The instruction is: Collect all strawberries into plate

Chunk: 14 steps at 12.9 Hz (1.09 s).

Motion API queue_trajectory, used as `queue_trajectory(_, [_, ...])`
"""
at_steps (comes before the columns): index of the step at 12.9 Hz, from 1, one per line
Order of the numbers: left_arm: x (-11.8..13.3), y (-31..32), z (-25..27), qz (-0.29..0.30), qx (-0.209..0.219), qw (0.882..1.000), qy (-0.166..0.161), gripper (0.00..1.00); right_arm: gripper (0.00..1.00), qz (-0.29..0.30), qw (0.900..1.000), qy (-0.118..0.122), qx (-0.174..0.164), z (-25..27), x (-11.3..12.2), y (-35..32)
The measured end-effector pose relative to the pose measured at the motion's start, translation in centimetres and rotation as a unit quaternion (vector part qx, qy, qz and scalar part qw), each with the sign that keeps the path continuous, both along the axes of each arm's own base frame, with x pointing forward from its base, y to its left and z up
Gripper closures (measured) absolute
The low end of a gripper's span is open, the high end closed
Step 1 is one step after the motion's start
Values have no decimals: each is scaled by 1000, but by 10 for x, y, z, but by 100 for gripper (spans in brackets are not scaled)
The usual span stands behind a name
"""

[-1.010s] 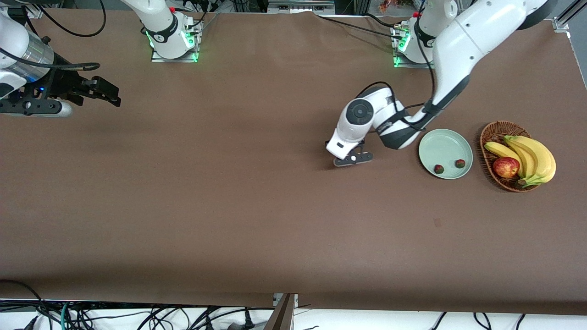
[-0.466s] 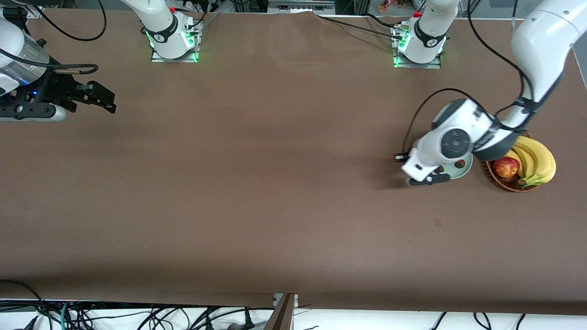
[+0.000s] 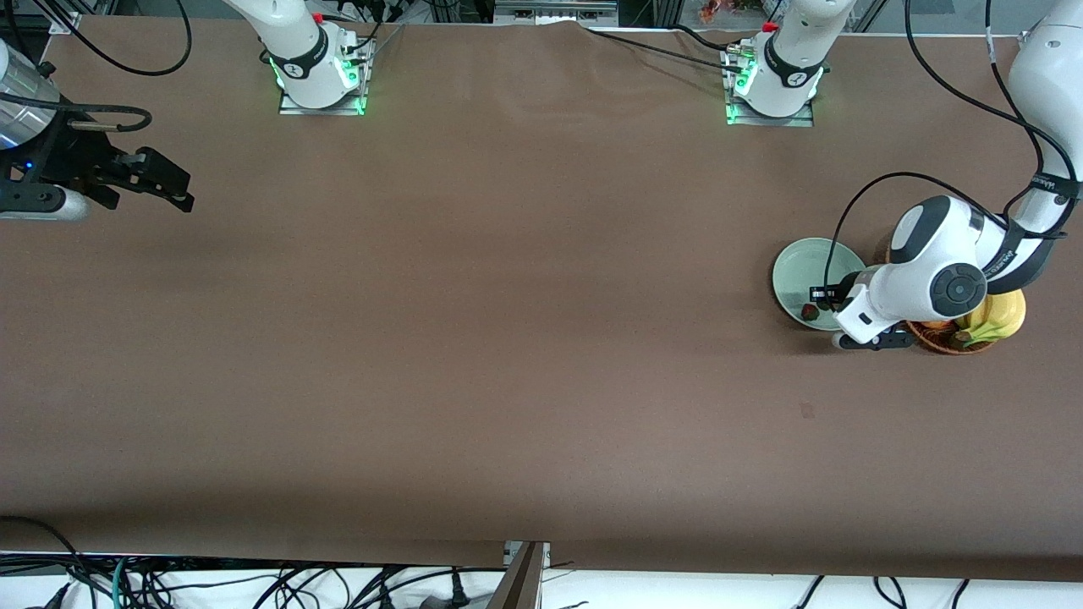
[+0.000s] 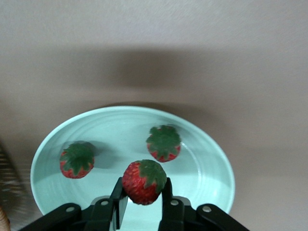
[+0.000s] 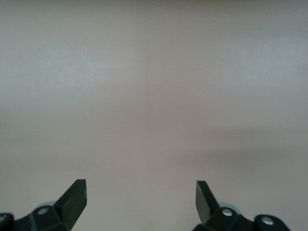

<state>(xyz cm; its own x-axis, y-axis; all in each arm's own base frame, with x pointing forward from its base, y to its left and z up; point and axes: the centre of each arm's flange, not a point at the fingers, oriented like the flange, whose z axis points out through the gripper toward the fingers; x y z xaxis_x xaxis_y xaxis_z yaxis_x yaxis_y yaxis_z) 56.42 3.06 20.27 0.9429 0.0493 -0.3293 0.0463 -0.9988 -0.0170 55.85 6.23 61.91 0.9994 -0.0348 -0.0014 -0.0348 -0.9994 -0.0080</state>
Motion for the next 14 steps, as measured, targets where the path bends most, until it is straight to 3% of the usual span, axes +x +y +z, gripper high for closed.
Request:
queue_trajectory(2, [-3,3,-6,-17,8,1000,2,62,0,5,1000,-1,0,-1,2,6])
queue_trajectory(6, [2,11,2,-34,11,999,4,21,0,6,1000,-2,0,0,3,7])
queue_trajectory(8, [16,7,38,-39,25,999,-12,1,0,5,1000,-2,0,0,3,6])
queue_trajectory(11, [35,-8,117,-47,48,997,-40,0,0,5,1000,-3,0,0,3,6])
queue_trajectory(14, [36,-12,168,-47,44,996,-59,0,0,5,1000,-3,0,1,3,6])
